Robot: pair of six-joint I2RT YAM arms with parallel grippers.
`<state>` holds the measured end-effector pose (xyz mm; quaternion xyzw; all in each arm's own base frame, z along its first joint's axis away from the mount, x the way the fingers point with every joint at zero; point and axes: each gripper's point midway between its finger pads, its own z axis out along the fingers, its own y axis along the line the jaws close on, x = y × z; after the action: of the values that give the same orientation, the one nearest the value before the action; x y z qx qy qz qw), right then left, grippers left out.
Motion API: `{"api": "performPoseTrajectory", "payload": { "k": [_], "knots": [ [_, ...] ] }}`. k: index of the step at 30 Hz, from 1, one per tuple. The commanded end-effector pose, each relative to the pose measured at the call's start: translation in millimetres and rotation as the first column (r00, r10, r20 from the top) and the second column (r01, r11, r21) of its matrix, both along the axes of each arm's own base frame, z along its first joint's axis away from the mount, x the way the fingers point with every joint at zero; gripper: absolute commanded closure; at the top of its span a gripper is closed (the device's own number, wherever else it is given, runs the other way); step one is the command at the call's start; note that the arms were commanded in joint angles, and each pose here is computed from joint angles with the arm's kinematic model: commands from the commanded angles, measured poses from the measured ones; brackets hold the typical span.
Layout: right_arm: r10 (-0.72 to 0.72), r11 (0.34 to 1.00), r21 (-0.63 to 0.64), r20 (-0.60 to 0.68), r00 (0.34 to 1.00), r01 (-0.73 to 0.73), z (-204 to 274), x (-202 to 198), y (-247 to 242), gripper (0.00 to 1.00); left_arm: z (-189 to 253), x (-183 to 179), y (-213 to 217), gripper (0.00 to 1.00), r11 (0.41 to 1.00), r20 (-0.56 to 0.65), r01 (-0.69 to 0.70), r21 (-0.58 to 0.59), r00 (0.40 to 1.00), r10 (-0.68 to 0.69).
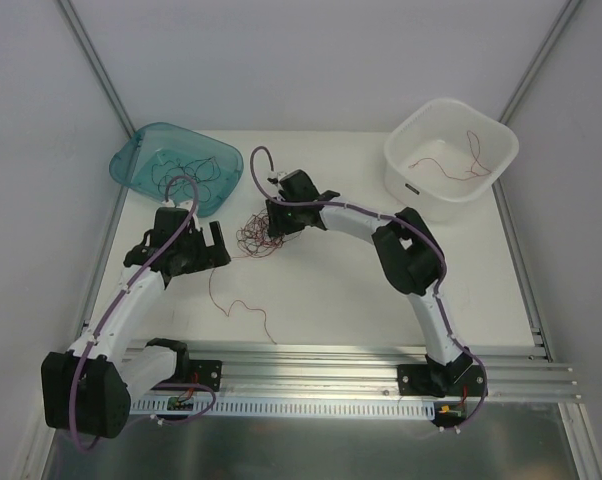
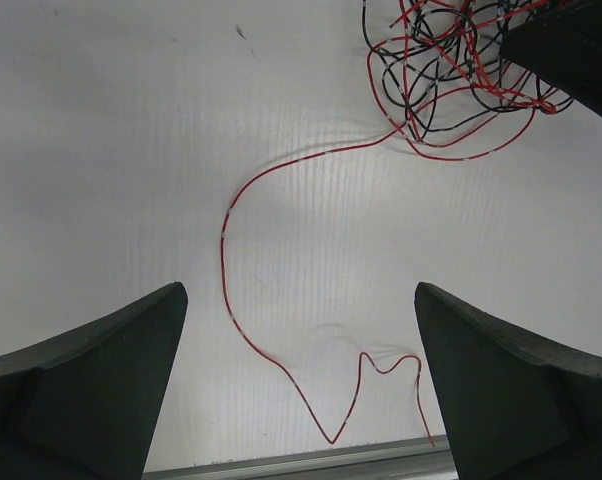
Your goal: Untangle the cables
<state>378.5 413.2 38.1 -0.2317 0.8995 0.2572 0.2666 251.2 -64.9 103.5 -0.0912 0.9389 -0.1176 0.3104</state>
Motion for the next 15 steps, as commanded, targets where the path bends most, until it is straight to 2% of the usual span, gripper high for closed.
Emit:
{"api": "performPoseTrajectory", "payload": {
  "k": [1,2,4,9,10,15],
  "knots": [
    [0.002,1.000,0.029,0.026,1.000,-0.003,8.1,2.4,11.2,0.59,13.3,4.8,-11.7,0.01,0.997,0.015,0.027,-0.070,1.000,-0.026],
    [-0.011,0.999,0.034,0.039,0.999,0.010,15.3,1.0,9.1,0.83,13.2,4.9,-12.5,0.01,0.997,0.016,0.031,-0.073,0.999,-0.030],
    [-0.079,0.995,0.063,0.068,0.995,0.075,24.3,2.7,3.3,0.99,12.9,5.0,-14.4,0.01,0.996,0.015,0.038,-0.081,0.999,-0.036],
    [-0.238,0.965,0.131,0.082,0.968,0.226,50.1,-22.7,-35.0,0.99,11.8,2.3,-23.7,0.01,0.990,0.004,0.067,-0.126,0.998,-0.067],
    [-0.306,0.946,0.148,0.116,0.945,0.288,59.2,-18.4,-44.8,0.99,12.2,2.3,-25.7,0.01,0.988,0.005,0.072,-0.135,0.997,-0.072],
    [-0.488,0.865,0.190,0.113,0.865,0.464,79.5,-58.2,-84.8,0.99,17.0,-0.8,-42.7,0.02,0.969,-0.001,0.079,-0.233,0.997,-0.082]
  ]
}}
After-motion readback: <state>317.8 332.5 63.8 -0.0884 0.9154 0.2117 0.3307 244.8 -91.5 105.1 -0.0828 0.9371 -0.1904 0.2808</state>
